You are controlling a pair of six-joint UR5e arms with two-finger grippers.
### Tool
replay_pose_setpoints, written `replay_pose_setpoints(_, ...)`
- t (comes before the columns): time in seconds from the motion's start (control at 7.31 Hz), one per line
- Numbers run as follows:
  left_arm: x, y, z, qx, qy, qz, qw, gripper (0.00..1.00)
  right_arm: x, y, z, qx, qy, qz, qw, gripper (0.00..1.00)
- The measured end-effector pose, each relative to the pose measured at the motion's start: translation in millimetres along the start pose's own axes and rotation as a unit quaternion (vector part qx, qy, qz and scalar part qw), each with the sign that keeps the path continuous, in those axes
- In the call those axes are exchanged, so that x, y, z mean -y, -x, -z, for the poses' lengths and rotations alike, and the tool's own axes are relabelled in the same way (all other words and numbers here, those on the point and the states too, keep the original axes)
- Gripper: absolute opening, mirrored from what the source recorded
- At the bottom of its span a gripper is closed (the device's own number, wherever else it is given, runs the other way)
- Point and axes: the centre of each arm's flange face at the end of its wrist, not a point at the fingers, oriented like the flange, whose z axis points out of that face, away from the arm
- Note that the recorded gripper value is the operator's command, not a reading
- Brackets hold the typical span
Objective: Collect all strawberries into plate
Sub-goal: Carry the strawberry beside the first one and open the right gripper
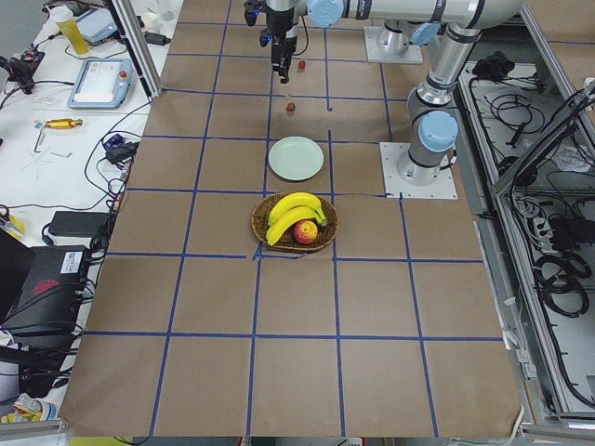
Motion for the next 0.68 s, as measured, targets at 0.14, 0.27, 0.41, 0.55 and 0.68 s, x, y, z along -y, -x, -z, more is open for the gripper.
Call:
replay_pose_setpoints(0.14,0.2,0.0,-0.3,0.000,0.000,0.000,1.0000,1.00,-18.3,26.7,-19.3,-0.002,0.006,0.003,1.0000,0.05)
replay_pose_setpoints(0.27,0.2,0.0,-0.4,0.000,0.000,0.000,1.0000,1.00,-31.1,40.3,-37.0,-0.007,0.015,0.007,0.9998,0.76)
replay_pose_setpoints(0.41,0.2,-0.1,-0.4,0.000,0.000,0.000,1.0000,1.00,-37.6,45.1,-49.3,-0.011,0.023,0.009,0.9996,1.00)
replay_pose_setpoints(0.55,0.2,-0.1,-0.5,0.000,0.000,0.000,1.0000,1.00,-40.2,46.1,-57.3,-0.015,0.027,0.011,0.9995,1.00)
replay_pose_setpoints(0.68,0.1,-0.1,-0.2,0.000,0.000,0.000,1.0000,1.00,-41.6,45.5,-60.1,-0.018,0.029,0.012,0.9993,1.00)
